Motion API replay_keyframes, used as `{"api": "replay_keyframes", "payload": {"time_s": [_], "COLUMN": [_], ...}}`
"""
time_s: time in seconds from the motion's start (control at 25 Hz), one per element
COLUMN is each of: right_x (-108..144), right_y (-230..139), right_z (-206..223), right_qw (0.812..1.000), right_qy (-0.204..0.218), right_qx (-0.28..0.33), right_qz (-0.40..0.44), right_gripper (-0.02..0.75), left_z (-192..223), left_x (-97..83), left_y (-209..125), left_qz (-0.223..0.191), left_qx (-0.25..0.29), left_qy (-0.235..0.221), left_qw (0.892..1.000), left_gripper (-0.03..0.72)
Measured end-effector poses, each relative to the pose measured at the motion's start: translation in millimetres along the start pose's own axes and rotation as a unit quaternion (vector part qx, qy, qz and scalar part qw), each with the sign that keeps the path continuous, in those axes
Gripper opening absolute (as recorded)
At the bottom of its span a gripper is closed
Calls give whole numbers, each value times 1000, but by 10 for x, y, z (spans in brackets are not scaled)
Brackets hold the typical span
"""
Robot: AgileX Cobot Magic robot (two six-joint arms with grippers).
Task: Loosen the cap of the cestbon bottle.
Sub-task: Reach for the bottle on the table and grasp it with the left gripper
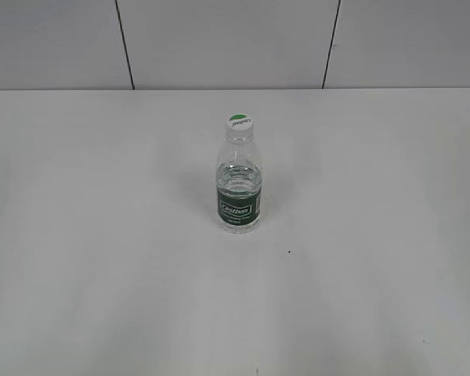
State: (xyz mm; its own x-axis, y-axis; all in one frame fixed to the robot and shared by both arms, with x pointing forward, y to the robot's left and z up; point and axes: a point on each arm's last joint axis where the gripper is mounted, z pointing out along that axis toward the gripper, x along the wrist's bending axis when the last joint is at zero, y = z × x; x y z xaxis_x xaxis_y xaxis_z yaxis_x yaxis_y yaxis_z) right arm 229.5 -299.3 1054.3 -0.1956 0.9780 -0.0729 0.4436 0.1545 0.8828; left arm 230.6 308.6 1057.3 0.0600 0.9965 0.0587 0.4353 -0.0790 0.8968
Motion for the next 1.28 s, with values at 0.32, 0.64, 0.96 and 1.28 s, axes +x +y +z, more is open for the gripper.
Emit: {"api": "replay_keyframes", "payload": {"time_s": [0.32,0.64,0.96,1.28], "right_x": [0,0,0,0], "right_y": [0,0,0,0], "right_z": [0,0,0,0], "right_qw": [1000,1000,1000,1000], "right_qy": [0,0,0,0], "right_qx": [0,0,0,0], "right_qz": [0,0,0,0], "right_gripper": [569,569,569,569], "left_z": [0,-1,-4,-2], "left_x": [10,24,75,75], "left_y": [0,1,19,24], "left_qz": [3,7,23,24], "left_qx": [0,0,-9,-10], "left_qy": [5,13,41,42], "left_qw": [1000,1000,999,999], "left_gripper": [470,470,470,470]}}
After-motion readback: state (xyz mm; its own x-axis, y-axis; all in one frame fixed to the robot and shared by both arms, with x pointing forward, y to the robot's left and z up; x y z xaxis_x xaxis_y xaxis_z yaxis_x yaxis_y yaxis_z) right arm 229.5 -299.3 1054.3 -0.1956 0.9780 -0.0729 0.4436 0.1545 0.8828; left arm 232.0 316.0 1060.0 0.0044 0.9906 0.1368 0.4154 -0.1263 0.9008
